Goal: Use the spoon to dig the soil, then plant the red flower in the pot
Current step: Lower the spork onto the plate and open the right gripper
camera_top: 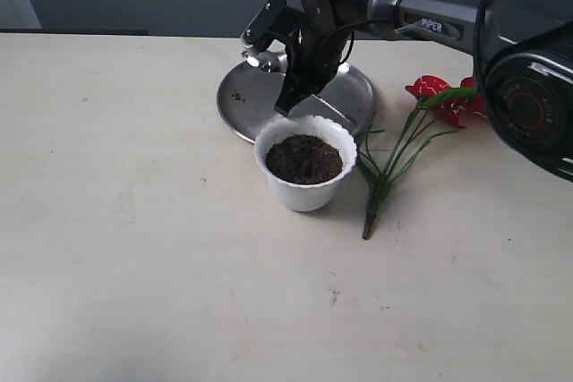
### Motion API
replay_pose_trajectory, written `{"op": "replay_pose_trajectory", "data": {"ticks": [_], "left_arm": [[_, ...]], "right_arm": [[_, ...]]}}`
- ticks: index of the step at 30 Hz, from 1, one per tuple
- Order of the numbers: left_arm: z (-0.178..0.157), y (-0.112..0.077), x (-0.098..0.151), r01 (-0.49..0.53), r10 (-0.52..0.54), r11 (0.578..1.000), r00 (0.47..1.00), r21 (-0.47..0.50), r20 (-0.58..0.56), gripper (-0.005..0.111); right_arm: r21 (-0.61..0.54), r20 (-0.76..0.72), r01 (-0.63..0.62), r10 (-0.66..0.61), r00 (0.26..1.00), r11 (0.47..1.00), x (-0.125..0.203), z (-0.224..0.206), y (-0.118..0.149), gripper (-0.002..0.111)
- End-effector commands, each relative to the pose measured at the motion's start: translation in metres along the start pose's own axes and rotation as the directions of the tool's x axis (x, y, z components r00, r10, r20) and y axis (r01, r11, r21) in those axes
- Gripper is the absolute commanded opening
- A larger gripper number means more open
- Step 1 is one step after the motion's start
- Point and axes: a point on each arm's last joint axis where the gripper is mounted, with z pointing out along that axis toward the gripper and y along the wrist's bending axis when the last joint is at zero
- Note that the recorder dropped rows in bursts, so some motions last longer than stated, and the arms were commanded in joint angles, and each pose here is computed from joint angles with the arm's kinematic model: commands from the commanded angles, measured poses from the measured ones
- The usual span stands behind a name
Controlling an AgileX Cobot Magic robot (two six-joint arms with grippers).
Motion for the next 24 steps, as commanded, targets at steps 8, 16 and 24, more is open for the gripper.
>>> {"op": "replay_pose_trajectory", "data": {"ticks": [8,16,24], "left_arm": [[0.000,0.000,-0.001,0.004,-0.004,1.000,1.000,0.000,0.012,0.000],[0.000,0.000,-0.001,0.004,-0.004,1.000,1.000,0.000,0.012,0.000],[0.000,0.000,-0.001,0.004,-0.004,1.000,1.000,0.000,0.012,0.000]], "right_arm": [[-0.006,-0.009,-0.006,0.006,1.000,1.000,0.002,0.004,-0.002,-0.001],[-0.007,0.027,-0.022,0.023,0.999,1.000,-0.001,0.004,-0.002,0.024],[-0.011,-0.001,-0.140,0.140,0.990,0.990,-0.002,-0.019,-0.006,0.032]]}}
